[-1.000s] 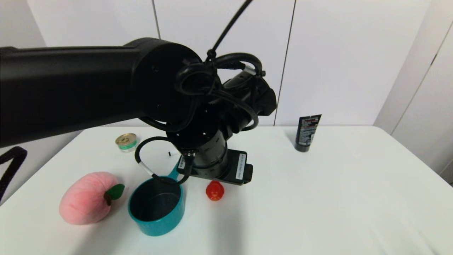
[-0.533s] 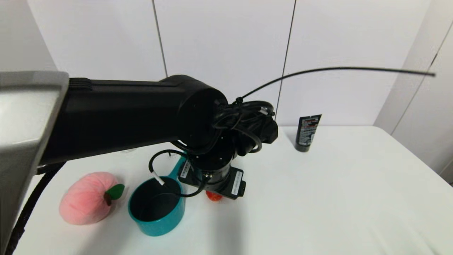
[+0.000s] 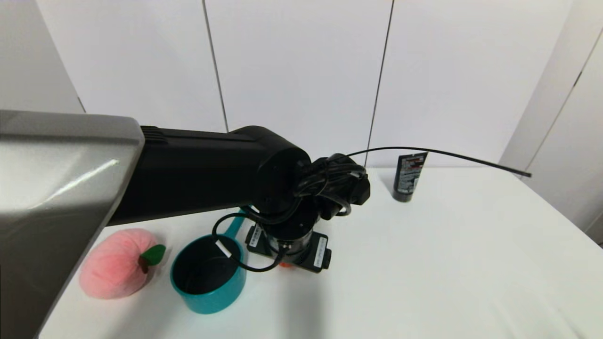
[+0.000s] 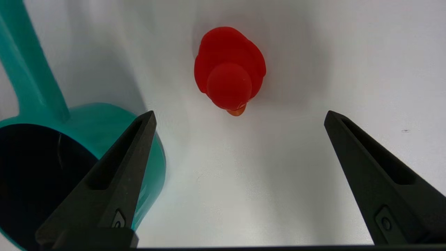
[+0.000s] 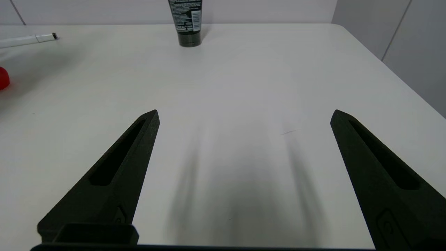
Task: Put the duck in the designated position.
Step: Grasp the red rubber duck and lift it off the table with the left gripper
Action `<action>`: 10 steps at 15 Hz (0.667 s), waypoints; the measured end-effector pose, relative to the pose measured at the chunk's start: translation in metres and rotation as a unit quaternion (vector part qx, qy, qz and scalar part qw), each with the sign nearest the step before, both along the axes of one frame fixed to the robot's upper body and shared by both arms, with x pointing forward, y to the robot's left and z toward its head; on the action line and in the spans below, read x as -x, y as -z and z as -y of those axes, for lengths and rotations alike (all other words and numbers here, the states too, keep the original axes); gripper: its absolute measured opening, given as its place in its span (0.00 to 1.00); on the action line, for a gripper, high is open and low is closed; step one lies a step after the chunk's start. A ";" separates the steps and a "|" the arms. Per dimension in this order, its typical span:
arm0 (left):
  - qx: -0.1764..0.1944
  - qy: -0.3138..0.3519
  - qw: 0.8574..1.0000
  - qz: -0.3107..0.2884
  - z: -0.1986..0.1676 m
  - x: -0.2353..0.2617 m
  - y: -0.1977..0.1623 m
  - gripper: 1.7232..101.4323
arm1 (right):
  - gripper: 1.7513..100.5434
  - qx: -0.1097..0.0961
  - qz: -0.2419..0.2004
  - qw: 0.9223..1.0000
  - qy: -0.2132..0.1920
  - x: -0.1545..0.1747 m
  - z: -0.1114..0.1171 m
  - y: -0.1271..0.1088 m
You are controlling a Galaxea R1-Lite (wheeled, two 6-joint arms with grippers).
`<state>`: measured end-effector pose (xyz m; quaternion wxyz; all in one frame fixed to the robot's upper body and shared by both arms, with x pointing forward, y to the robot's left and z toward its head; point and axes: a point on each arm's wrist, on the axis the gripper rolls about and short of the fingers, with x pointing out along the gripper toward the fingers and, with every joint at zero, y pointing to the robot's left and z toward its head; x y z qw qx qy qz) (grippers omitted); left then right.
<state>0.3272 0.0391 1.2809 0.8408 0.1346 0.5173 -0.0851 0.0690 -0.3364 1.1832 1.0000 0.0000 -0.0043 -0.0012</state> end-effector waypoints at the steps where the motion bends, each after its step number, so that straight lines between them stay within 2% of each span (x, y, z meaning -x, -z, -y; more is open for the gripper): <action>1: 0.005 0.000 1.000 -0.003 0.000 -0.001 0.001 0.96 | 0.97 0.000 0.000 1.000 0.000 0.000 0.000 0.000; 10: 0.007 -0.021 1.000 -0.005 -0.006 -0.019 0.010 0.96 | 0.97 0.000 0.000 1.000 0.000 0.000 0.000 0.000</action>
